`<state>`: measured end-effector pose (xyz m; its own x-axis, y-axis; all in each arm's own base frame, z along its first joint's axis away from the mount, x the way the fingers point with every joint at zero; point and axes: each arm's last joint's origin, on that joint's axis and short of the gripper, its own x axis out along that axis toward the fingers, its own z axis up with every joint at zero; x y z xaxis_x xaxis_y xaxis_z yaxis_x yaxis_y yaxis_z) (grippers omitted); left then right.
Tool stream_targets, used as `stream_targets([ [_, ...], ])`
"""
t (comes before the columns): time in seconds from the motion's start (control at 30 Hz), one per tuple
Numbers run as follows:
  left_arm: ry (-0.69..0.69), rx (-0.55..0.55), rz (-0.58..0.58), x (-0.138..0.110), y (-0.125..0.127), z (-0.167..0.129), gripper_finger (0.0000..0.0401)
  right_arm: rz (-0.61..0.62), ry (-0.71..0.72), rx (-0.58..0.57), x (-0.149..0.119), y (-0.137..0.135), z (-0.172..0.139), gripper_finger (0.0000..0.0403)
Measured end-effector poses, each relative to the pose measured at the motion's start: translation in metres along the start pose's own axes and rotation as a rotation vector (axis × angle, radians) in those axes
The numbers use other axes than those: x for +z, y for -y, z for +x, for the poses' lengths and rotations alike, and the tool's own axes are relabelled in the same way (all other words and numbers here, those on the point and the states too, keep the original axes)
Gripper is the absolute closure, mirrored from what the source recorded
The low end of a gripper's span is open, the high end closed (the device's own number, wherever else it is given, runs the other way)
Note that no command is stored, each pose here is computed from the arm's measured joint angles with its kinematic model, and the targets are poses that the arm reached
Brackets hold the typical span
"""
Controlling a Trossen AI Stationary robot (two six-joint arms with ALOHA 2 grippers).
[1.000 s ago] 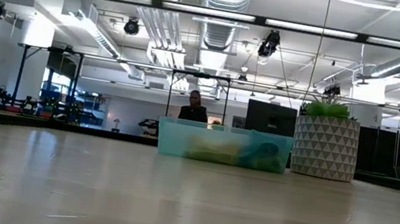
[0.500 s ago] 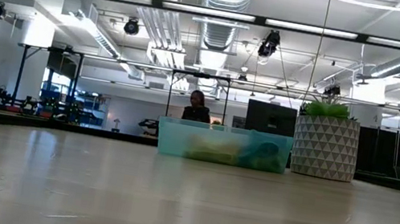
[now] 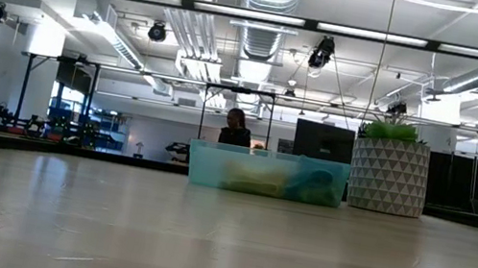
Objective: Fold microfiber towels
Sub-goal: Fold the green microfiber cloth
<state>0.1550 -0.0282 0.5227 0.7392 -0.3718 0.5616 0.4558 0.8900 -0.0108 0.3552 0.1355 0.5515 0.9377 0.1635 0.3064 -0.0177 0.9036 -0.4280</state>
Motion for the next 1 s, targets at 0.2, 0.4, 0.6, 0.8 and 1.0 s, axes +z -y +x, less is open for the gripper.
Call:
stream_targets([
  [0.2, 0.126, -0.037, -0.141, 0.005, 0.0, 0.005, 0.0287, 0.045, 0.003, -0.012, 0.004, 0.003, -0.003, 0.0394],
  [0.4, 0.12, 0.036, -0.207, -0.008, -0.008, 0.015, 0.0283, 0.055, -0.002, -0.016, 0.005, 0.005, -0.005, 0.0394],
  [0.6, 0.085, 0.049, -0.216, -0.019, -0.013, 0.022, 0.0209, 0.063, -0.008, -0.014, 0.005, 0.004, -0.005, 0.0394],
  [0.8, 0.057, 0.22, -0.273, -0.02, -0.02, 0.015, 0.0064, 0.078, -0.013, -0.012, 0.005, 0.004, -0.006, 0.0394],
  [1.0, 0.002, 0.347, -0.286, -0.021, -0.021, 0.008, 0.0029, 0.078, -0.03, -0.055, 0.006, 0.007, -0.007, 0.0394],
])
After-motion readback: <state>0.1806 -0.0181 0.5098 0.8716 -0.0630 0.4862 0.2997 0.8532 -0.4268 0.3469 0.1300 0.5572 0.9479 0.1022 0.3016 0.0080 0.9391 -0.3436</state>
